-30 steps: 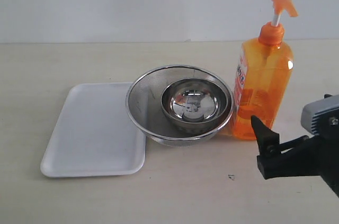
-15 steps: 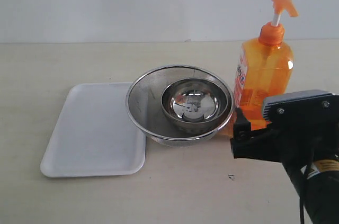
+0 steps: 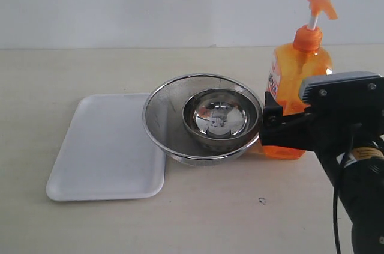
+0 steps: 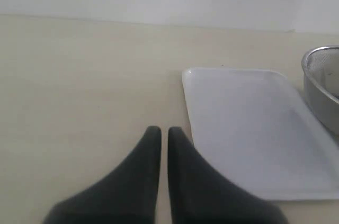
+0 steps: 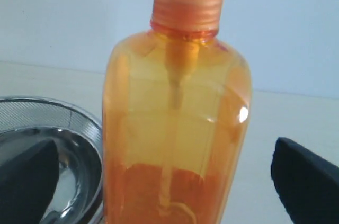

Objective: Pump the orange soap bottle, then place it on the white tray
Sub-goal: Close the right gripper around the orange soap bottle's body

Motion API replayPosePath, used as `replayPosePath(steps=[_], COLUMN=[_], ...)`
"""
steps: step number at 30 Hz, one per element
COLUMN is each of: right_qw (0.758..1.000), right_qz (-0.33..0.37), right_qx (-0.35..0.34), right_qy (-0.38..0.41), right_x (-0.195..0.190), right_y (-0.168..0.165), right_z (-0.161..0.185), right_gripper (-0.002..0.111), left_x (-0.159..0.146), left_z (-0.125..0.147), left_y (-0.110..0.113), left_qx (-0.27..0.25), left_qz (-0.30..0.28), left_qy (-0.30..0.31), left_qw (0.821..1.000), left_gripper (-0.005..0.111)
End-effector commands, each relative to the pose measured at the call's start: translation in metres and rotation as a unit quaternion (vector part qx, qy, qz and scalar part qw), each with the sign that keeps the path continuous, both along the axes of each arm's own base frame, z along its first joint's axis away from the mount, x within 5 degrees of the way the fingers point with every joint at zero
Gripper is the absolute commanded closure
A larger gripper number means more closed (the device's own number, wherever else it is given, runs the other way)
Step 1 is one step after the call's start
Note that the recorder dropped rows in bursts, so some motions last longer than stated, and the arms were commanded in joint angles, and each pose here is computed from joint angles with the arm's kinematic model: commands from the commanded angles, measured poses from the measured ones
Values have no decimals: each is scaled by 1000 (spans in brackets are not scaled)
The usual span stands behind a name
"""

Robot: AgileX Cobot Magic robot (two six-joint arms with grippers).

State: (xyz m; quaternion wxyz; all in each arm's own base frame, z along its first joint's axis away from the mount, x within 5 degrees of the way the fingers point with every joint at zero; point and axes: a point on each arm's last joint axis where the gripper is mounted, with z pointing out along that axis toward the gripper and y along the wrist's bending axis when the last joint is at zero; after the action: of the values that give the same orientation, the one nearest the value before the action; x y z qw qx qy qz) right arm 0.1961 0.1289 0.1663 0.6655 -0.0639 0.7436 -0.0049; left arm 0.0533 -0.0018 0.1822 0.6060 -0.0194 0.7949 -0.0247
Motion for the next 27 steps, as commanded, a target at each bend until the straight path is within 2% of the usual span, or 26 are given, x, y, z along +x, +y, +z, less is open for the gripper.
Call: replayPosePath(steps=[1,7,14,22,27], right_qw=[1000,999,1000,1000,1000], right_qz=[-6,-46,-10,-9,-19], right_qx=[-5,-4,3,5,-3], right_qy=[-11,3,0,-14,6], right_x=[10,23,30,39,55], right_y=[3,-15,-17,-12,-12], right_z=[7,6,6,14,7], right_gripper=[5,5,5,5,5], left_x=[0,0,0,0,0], left_z=[0,0,0,0,0], left_y=[0,0,0,0,0], left_qx=[1,1,1,1,1], left_qz=[-3,-3,-3,-3,-3], left_qy=[-7,-7,-7,-7,-7], left_qw=[1000,1000,1000,1000,1000], left_gripper=[102,102,102,102,102])
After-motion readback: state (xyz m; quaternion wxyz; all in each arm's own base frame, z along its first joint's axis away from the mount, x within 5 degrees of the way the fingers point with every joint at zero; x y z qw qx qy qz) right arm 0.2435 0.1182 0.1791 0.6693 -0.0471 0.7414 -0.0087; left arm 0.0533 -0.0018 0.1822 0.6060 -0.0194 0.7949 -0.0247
